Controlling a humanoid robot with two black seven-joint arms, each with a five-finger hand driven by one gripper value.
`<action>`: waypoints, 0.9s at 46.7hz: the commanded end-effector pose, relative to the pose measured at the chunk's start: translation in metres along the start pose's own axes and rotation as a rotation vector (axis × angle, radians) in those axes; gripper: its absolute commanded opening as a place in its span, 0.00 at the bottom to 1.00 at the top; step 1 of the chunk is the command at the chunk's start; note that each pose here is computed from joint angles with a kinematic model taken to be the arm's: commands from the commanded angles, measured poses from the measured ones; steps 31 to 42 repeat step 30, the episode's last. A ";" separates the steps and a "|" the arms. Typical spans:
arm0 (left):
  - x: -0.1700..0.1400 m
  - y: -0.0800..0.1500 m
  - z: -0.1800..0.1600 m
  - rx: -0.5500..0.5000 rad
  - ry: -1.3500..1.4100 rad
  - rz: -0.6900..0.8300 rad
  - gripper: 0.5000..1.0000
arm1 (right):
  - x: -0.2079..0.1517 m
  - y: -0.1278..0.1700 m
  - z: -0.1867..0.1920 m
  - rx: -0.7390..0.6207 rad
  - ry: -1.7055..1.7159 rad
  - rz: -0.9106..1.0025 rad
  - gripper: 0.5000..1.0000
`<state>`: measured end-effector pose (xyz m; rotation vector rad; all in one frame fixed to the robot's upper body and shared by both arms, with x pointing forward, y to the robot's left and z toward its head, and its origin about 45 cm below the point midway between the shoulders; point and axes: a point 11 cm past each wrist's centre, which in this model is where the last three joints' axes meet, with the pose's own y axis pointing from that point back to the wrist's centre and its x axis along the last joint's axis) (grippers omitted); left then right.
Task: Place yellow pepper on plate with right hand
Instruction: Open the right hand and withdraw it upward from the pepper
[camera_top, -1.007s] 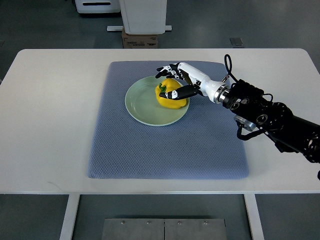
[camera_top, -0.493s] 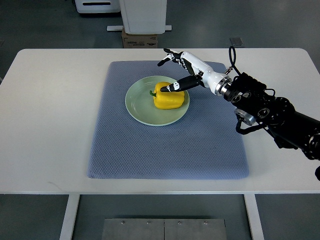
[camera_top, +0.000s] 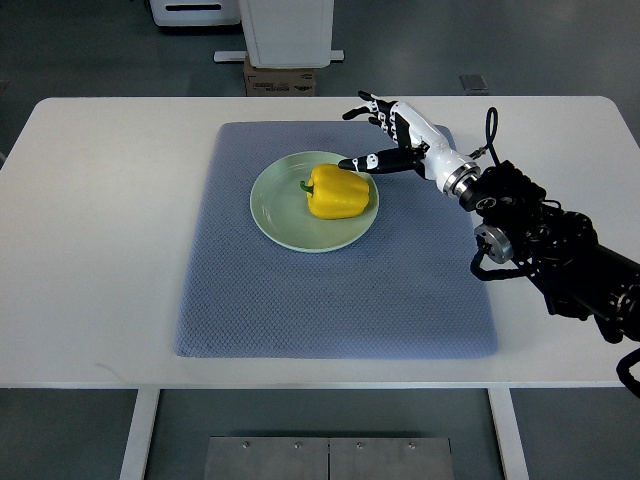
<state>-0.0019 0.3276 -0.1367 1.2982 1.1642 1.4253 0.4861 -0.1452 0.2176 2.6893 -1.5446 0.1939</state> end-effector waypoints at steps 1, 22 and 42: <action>0.000 0.000 0.000 0.000 0.000 0.000 1.00 | 0.011 0.002 0.000 0.016 -0.158 0.088 1.00; 0.000 0.000 0.000 0.000 0.000 0.000 1.00 | 0.055 0.046 0.047 -0.033 -0.488 0.291 1.00; 0.000 0.000 0.000 0.000 0.000 0.000 1.00 | 0.066 0.059 0.058 -0.047 -0.492 0.333 1.00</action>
